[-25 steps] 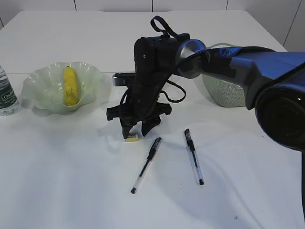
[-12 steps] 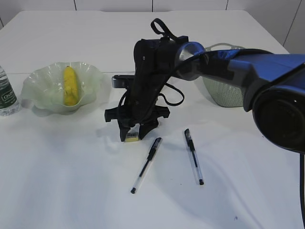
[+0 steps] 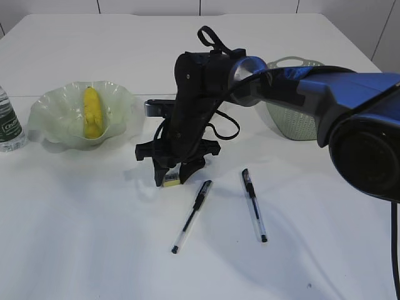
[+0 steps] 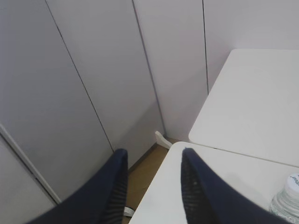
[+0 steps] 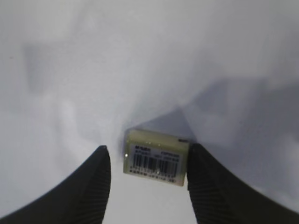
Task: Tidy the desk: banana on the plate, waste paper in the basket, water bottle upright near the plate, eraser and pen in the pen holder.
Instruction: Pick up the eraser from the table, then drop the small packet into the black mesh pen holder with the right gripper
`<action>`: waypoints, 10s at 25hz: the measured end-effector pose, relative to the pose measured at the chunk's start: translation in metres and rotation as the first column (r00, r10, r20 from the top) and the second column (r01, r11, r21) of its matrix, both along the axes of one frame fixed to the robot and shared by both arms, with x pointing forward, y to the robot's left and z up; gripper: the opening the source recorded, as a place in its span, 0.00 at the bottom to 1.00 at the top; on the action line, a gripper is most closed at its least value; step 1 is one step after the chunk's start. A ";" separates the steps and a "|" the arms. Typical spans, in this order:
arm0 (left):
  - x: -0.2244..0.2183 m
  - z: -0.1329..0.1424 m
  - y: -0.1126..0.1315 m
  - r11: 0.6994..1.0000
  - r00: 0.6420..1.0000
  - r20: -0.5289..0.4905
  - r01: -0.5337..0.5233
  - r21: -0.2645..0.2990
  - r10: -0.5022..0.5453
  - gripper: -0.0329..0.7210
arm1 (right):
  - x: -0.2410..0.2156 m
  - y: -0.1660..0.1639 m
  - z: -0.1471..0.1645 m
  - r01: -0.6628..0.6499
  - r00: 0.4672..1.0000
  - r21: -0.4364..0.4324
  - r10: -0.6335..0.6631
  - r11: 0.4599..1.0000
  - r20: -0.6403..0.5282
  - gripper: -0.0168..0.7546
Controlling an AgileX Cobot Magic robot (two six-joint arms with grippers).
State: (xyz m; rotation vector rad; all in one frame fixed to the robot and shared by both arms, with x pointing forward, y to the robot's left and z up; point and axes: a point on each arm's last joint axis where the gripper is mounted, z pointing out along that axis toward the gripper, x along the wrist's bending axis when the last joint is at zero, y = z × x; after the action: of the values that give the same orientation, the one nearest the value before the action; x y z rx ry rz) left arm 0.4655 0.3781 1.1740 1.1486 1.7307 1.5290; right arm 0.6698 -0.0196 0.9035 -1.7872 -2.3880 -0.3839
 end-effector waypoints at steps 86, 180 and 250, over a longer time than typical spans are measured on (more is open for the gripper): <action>0.000 0.000 0.000 1.000 1.000 -0.003 0.000 0.013 0.000 0.39 | 0.045 -0.028 0.143 0.047 0.853 -0.109 0.017 0.993 0.522 0.35; 0.000 0.000 0.000 1.000 1.000 -0.003 0.000 0.013 0.000 0.39 | 0.122 -0.086 0.076 0.191 0.762 0.247 -0.302 0.950 0.573 0.36; 0.000 0.000 0.000 1.000 1.000 -0.003 -0.001 0.013 0.001 0.39 | 0.097 -0.102 0.109 0.176 0.847 0.033 -0.169 0.984 0.503 0.51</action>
State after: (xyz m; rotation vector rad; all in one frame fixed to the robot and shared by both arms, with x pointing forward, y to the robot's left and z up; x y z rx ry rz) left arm 0.4655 0.3784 1.1744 1.1577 1.7257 1.5421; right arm 0.7668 -0.1216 1.0127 -2.1307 -2.5459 -0.9721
